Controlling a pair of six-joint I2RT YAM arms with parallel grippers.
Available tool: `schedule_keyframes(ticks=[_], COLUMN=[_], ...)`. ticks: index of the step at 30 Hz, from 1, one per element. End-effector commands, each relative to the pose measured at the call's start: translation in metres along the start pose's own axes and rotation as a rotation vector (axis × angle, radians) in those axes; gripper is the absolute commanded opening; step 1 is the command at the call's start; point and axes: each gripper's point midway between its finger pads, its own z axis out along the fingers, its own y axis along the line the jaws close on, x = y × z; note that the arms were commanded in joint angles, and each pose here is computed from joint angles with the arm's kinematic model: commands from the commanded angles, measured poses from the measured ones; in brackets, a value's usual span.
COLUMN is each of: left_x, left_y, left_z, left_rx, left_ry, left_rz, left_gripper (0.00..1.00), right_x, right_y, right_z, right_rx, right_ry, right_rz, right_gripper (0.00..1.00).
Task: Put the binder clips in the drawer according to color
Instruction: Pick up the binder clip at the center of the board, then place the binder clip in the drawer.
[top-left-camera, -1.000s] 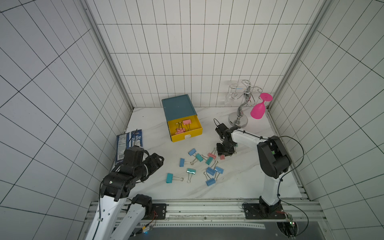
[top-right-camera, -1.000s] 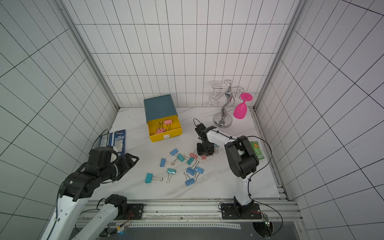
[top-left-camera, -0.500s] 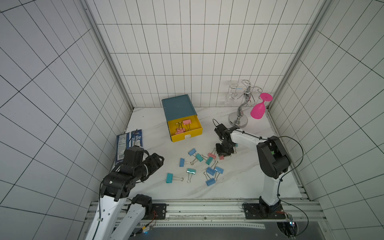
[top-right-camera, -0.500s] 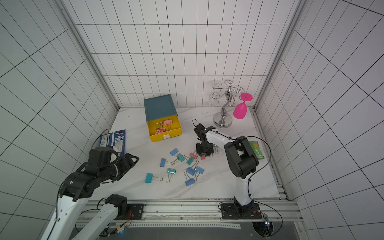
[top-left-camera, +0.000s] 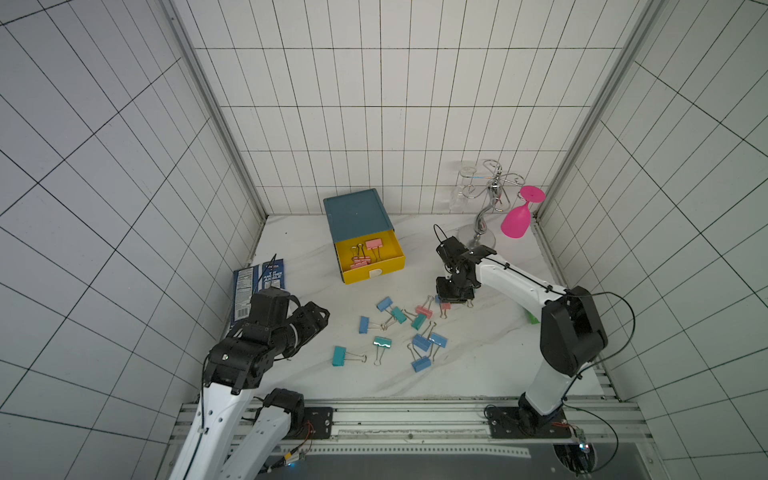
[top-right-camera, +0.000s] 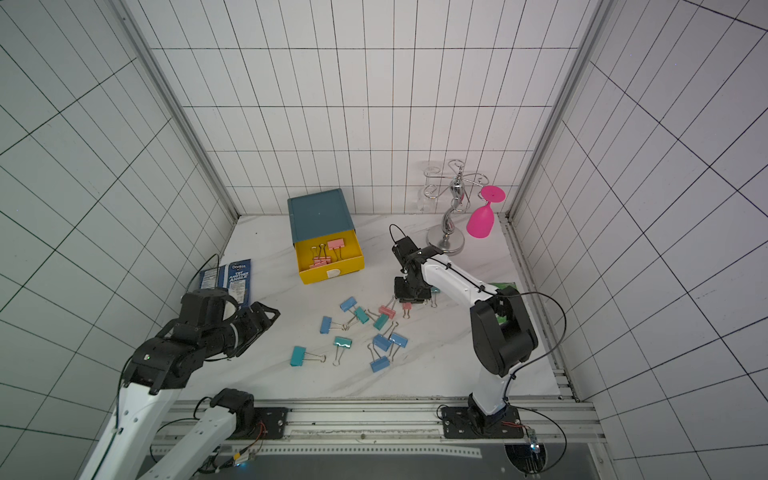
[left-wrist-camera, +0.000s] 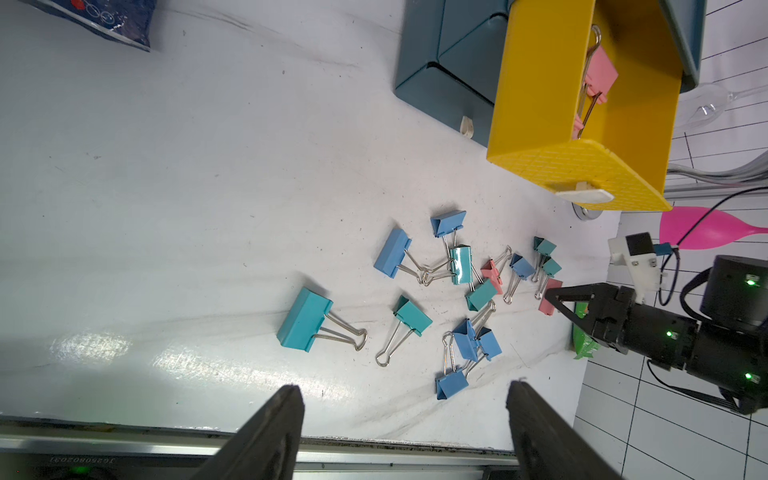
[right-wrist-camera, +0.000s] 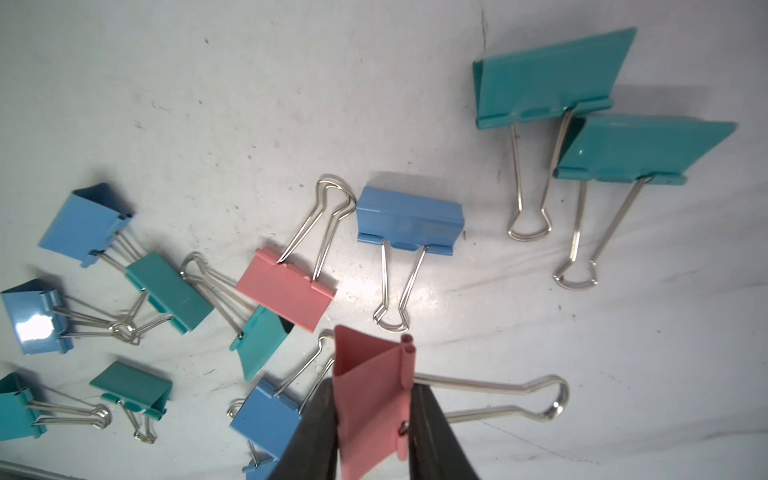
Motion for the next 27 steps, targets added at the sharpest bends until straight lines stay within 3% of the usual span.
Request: schedule_keyframes(ticks=[1,9,16,21,27], left_x=[-0.016,-0.04,-0.06,-0.068,-0.072], left_y=[-0.022,-0.065,-0.124,-0.15,-0.147], left_z=[-0.01,-0.017,-0.015,-0.015,-0.016], left_rx=[0.063,0.148,0.309,0.4,0.398], left_ry=[-0.05,-0.075,-0.041,-0.023,-0.034], left_rz=[0.029,0.077,0.095,0.079,0.07], left_gripper=[0.81,0.81,0.81,0.81,0.81], right_x=[-0.009,-0.047,-0.083,-0.1,-0.113], right_y=[-0.003,0.021,0.086,0.134,0.181], right_z=[-0.037,-0.117,-0.169,-0.177,-0.169], right_rx=[0.007,-0.079,-0.222,-0.292,-0.426], right_ry=[-0.066,-0.216,-0.307,-0.309,-0.311], right_rz=[-0.005,-0.039,-0.122,-0.187,-0.208], right_gripper=[0.29,0.31,0.32,0.32,0.33])
